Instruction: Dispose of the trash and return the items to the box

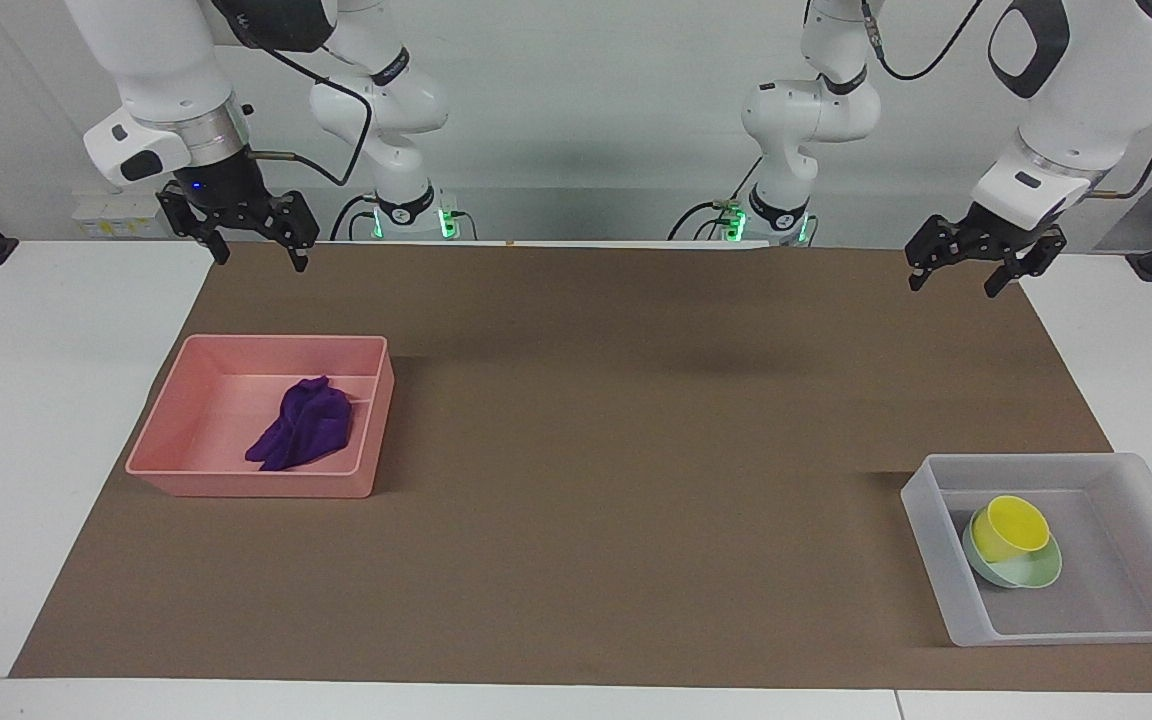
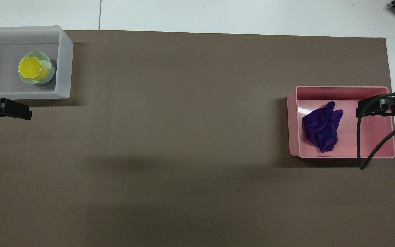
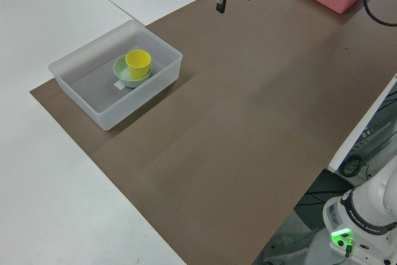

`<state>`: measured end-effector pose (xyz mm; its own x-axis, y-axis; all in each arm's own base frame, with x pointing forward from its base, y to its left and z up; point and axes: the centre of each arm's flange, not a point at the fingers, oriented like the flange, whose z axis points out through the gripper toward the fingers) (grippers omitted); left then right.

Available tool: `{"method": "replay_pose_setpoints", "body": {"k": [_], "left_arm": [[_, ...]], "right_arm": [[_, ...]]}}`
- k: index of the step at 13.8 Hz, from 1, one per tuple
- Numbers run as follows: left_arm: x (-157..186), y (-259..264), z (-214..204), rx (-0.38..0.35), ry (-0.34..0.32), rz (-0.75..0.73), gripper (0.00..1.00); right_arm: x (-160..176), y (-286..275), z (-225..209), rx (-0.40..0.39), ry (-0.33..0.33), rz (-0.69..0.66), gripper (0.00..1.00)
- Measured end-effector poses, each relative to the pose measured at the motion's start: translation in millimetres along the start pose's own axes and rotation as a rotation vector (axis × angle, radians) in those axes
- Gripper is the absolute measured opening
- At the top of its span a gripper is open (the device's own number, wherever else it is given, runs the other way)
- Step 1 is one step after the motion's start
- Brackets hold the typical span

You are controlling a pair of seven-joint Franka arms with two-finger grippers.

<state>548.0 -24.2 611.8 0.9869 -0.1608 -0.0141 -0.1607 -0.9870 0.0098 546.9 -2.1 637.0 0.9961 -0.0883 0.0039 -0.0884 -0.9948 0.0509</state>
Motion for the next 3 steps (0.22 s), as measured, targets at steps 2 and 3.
{"method": "replay_pose_setpoints", "body": {"k": [2,3], "left_arm": [[-0.4,0.0,-0.3,0.000,0.002,0.000,1.00],[-0.4,0.0,-0.6,0.000,0.003,0.000,1.00]], "right_arm": [[0.0,0.0,0.1,0.000,0.000,0.000,1.00],[0.0,0.0,0.1,0.000,0.000,0.000,1.00]]}}
